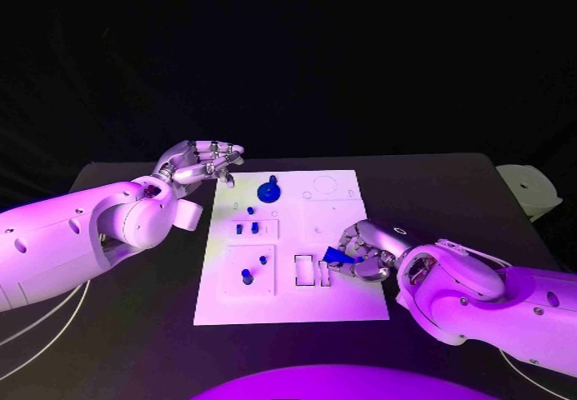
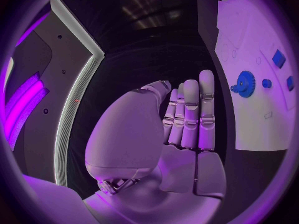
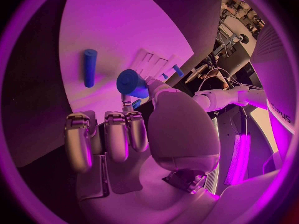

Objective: Assemble the parts on the task board

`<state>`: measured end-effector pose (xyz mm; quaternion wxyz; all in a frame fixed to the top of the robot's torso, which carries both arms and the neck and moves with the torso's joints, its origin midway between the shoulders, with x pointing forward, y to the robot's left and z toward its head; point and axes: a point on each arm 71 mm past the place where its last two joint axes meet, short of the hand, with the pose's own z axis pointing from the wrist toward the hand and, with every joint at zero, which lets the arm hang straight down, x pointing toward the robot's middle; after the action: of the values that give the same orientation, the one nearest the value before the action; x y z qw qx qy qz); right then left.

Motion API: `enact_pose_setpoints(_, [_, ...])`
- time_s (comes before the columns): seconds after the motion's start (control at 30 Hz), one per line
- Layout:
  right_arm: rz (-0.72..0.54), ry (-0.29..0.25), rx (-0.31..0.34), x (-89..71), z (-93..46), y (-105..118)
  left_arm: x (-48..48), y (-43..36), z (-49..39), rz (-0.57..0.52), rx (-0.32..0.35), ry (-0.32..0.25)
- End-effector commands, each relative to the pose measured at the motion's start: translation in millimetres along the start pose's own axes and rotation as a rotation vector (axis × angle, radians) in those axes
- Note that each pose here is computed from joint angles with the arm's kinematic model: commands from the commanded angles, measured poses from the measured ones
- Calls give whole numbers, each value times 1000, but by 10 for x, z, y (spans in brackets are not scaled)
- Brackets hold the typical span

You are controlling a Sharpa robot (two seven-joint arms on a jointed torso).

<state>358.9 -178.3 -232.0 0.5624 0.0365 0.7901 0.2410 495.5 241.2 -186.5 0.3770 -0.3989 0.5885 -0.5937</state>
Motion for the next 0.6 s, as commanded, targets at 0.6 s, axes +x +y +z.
enact_pose_setpoints(0.6, [108,169,3,256,156,217,69,-7,11,-16,4,31])
